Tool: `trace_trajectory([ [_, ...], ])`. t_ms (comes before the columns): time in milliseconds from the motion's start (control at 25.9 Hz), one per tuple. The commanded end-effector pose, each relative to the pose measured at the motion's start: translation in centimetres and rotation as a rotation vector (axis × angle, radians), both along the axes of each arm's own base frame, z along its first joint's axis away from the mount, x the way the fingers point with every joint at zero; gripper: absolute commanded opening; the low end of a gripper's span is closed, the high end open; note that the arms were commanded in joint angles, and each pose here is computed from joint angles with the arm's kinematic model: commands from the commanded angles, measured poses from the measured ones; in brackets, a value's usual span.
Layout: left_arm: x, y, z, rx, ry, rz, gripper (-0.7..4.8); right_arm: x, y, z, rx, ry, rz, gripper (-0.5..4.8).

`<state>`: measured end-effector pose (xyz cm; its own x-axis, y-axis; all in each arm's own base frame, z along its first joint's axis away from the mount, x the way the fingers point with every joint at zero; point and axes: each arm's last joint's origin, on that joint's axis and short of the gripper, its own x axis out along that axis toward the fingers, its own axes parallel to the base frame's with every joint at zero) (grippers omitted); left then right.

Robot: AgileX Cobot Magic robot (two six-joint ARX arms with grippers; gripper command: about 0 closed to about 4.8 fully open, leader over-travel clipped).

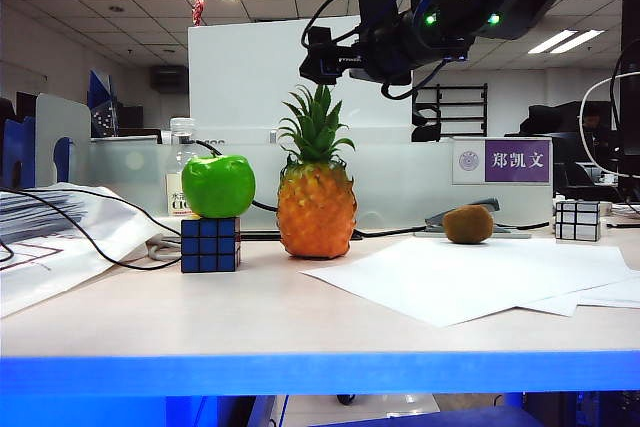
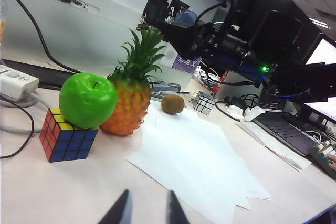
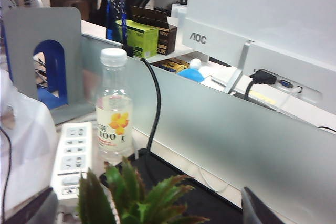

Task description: Arrange all the fruits from large to small from left to right in a row.

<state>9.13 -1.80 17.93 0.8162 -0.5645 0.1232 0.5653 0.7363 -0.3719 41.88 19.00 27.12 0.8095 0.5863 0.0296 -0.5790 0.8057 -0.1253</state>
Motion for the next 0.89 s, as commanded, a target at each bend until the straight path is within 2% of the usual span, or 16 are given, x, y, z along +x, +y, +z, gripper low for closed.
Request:
trace_trajectory([
  [39,-0.1,0.0,0.2,0.003,-0.023,0.002,0.94,0.0,0.1,-0.1,-0.015,0.006,-0.008,4.79],
  [579,0.0,0.0,0.2,0.001,-0.023,0.013,0.94,1.3,0.8,-3.9,0.034,0.103,0.022,4.79],
  [772,0.0,0.0,0.2,0.001,-0.023,0.013,0.94,1.2,1.6,-4.4,0.041,0.086,0.066,4.79],
  [811,0.0,0.0,0.2,0.001,-0.023,0.012,0.94,1.3,1.7,-4.3,0.044,0.079,0.072,4.18],
  [849,0.0,0.0,0.2,0.001,-0.023,0.012,0.94,1.3,2.0,-4.2,0.045,0.075,0.077,3.31],
  [888,0.0,0.0,0.2,-0.002,-0.021,0.011,0.94,1.3,2.3,-4.1,0.047,0.069,0.081,1.99],
])
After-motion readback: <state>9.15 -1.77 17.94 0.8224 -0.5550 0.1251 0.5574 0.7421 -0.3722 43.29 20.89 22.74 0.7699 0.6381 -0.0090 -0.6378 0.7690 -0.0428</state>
